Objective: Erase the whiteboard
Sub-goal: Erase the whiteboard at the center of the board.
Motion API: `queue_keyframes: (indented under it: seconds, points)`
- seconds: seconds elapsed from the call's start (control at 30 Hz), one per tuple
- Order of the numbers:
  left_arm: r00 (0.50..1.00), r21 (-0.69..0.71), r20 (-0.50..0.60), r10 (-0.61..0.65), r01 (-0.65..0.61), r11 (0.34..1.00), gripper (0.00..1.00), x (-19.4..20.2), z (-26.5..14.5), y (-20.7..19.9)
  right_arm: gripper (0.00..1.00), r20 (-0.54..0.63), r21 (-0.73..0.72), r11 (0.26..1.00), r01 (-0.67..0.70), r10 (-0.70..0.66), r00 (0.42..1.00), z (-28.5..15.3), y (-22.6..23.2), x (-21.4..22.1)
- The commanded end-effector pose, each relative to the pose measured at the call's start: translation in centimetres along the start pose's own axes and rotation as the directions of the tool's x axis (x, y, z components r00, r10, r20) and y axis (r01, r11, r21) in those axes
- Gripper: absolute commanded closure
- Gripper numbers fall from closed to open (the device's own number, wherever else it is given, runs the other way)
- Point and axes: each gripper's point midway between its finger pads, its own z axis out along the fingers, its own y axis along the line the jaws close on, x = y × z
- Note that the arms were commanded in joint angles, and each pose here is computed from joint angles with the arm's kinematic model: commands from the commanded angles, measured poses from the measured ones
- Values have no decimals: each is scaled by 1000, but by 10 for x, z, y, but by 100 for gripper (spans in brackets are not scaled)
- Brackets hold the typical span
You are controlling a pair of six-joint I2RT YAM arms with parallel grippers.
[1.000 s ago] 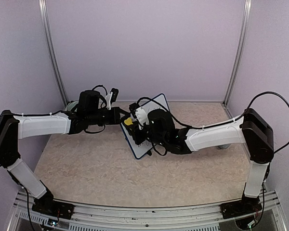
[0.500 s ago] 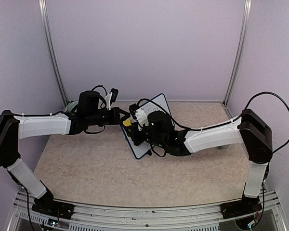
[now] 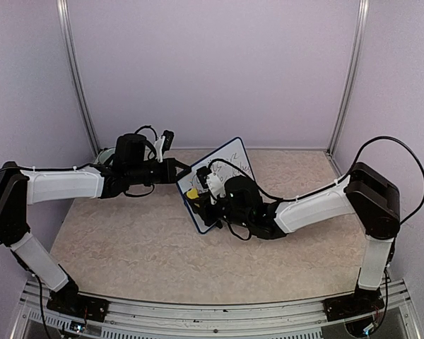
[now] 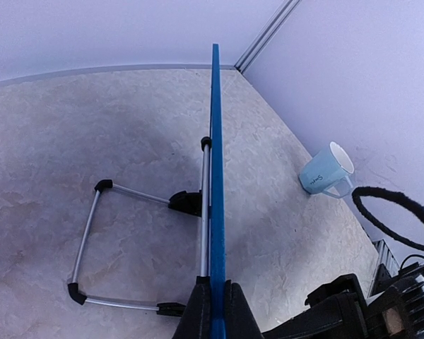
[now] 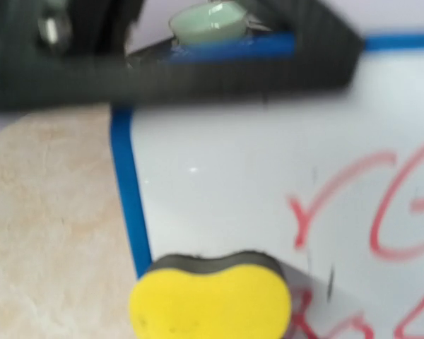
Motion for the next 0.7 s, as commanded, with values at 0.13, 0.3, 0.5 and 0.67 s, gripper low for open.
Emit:
queue_keyframes:
  seconds: [0.13, 0.3, 0.5, 0.67]
  points:
    - [999, 56, -27, -22, 24, 998, 100, 8, 1, -16, 83, -188, 59, 998, 30, -19, 982, 2, -18, 57]
    - [999, 56, -32, -24, 26, 998, 100, 9, 3, -16, 83, -97, 99, 994, 50, -40, 994, 13, -19, 12]
    - [999, 52, -39, -26, 28, 998, 100, 12, 2, -14, 82, -39, 127, 989, 81, -77, 996, 21, -19, -29]
    - [999, 50, -44, -26, 29, 998, 100, 15, 3, -13, 82, -17, 144, 986, 82, -81, 997, 16, -22, -40]
